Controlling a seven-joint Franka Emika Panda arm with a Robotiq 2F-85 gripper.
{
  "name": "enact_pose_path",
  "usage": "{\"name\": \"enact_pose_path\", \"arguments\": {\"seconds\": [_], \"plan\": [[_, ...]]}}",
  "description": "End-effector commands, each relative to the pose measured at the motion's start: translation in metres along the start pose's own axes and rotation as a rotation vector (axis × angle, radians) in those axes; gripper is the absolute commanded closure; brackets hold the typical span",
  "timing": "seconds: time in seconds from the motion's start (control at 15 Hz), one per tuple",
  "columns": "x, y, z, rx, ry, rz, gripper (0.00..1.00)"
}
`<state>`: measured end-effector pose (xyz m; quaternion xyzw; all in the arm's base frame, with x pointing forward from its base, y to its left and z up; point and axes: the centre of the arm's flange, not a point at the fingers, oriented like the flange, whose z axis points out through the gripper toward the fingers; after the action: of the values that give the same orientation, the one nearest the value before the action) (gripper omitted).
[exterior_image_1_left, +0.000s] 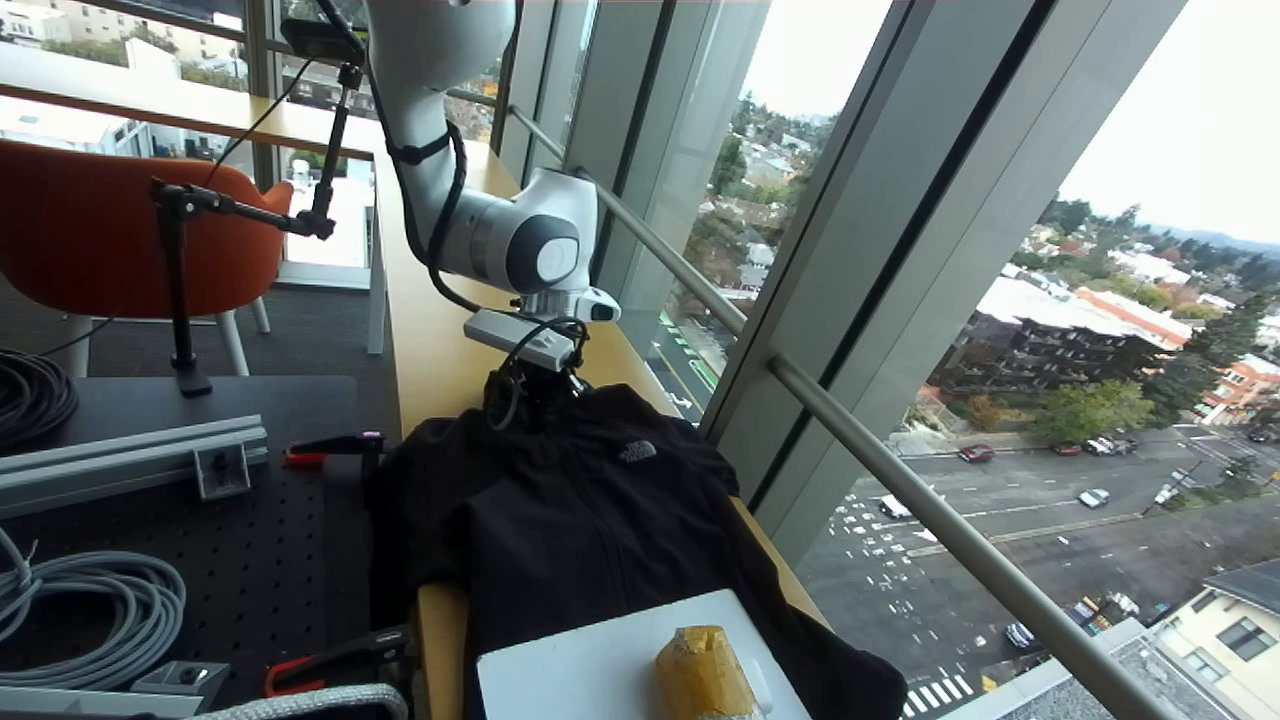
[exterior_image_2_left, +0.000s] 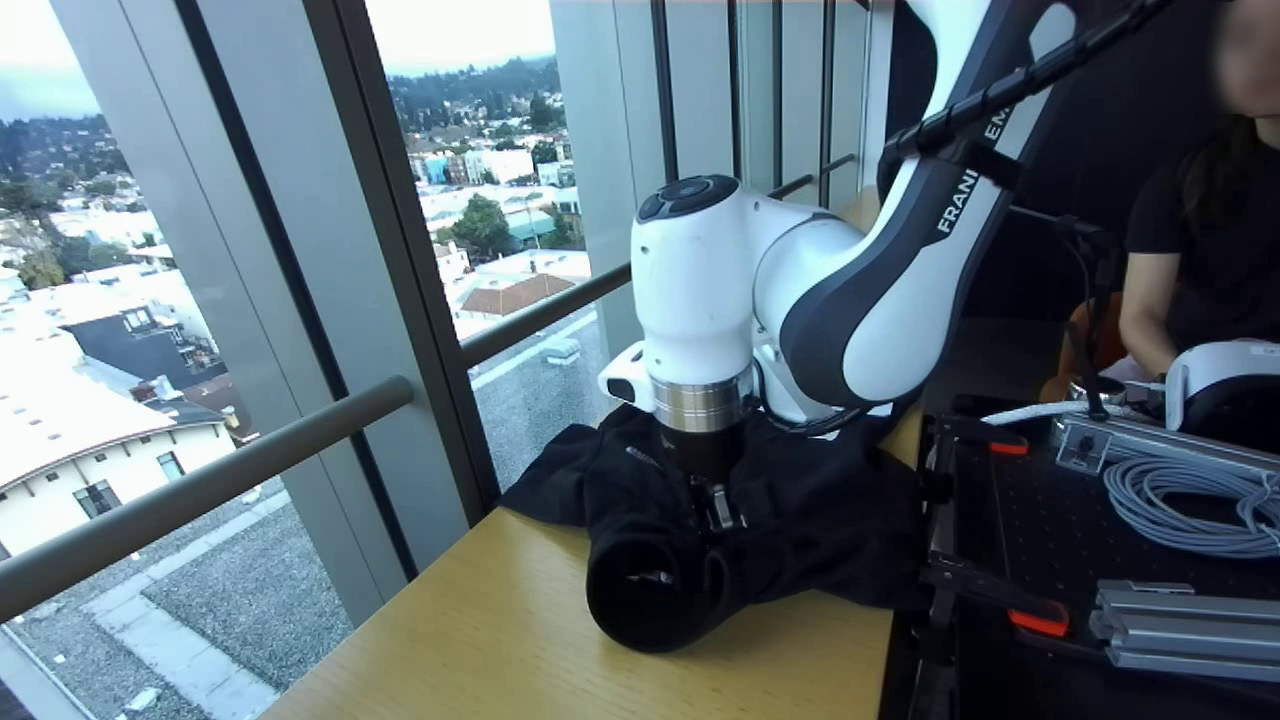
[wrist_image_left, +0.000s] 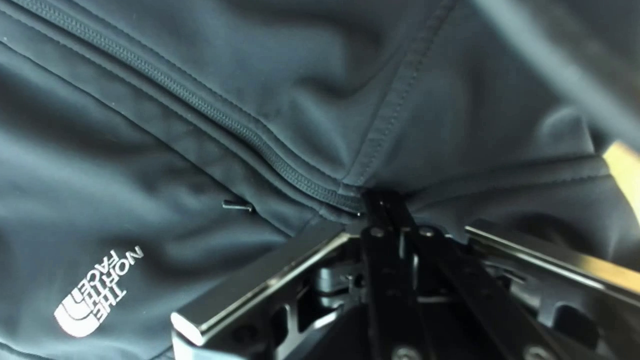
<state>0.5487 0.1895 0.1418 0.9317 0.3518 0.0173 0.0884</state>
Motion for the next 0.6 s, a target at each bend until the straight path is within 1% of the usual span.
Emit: {"name": "enact_pose_path", "arguments": {"seconds": [0.0, 0.33, 0.53], "plan": [[0.013, -0.008, 0.005, -0.027, 0.012, -0.018, 0.99], [0.029, -0.017, -0.002, -0.040, 0.026, -0.042, 0.99], [0.033, -0.018, -0.003, -0.052, 0.029, -0.057, 0.99]]}}
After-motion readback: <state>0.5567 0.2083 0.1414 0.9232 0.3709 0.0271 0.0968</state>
